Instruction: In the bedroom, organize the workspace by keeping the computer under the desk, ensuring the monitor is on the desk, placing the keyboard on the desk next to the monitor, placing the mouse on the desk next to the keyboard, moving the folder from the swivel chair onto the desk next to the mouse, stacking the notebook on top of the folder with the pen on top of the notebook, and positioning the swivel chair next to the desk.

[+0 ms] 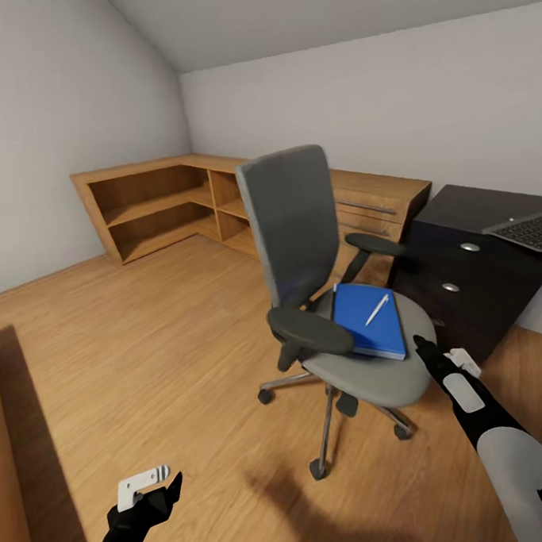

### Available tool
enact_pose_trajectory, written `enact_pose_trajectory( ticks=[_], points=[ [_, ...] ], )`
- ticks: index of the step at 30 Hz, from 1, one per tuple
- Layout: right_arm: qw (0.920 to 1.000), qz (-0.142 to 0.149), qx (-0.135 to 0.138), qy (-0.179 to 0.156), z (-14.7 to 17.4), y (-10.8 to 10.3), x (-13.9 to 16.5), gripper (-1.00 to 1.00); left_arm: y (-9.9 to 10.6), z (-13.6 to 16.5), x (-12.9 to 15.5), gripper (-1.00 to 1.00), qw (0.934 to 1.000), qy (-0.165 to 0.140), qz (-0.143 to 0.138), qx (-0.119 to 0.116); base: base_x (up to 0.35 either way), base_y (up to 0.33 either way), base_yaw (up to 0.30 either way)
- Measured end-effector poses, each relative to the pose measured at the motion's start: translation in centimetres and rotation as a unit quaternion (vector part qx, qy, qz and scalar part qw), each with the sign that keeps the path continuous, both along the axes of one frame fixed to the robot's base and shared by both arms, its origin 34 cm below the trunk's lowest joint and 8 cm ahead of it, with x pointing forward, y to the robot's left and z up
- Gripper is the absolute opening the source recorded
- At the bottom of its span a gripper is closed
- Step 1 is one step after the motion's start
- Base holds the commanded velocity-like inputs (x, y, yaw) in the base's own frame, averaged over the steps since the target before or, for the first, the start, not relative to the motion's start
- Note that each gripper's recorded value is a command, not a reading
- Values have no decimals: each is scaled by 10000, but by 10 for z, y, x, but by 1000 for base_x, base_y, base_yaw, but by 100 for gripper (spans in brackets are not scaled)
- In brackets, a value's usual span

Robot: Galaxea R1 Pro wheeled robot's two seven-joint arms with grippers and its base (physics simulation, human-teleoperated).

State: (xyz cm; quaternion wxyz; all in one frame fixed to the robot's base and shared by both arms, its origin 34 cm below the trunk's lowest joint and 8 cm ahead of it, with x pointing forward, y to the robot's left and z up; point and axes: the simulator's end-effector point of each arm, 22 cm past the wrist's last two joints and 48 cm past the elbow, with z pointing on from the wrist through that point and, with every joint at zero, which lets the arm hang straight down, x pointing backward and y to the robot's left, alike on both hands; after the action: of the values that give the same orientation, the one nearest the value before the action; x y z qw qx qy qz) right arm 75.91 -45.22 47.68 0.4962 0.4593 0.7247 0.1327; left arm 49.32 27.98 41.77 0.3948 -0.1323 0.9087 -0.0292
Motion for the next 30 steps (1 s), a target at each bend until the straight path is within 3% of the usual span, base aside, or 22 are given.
enact_pose_trajectory(
  ticks=[3, 6, 16, 30],
  points=[
    [9999, 57, 80, -31, -1, 14, 3, 100, 0, 0, 0, 100, 10000, 4, -1, 0, -84, 0, 13],
    [9984, 429, 357, 106, -2, 34, 7, 100, -1, -1, 0, 100, 10000, 8, -7, -1, -260, 0, 3],
    [9982, 420, 376, 206, -10, 34, 3, 100, -1, 0, 0, 100, 10000, 6, -9, -2, -185, 0, 0],
    [9975, 434, 440, 336, -23, 41, -3, 100, -1, 0, 0, 100, 10000, 3, -7, -9, -296, 0, 0]
  ],
)
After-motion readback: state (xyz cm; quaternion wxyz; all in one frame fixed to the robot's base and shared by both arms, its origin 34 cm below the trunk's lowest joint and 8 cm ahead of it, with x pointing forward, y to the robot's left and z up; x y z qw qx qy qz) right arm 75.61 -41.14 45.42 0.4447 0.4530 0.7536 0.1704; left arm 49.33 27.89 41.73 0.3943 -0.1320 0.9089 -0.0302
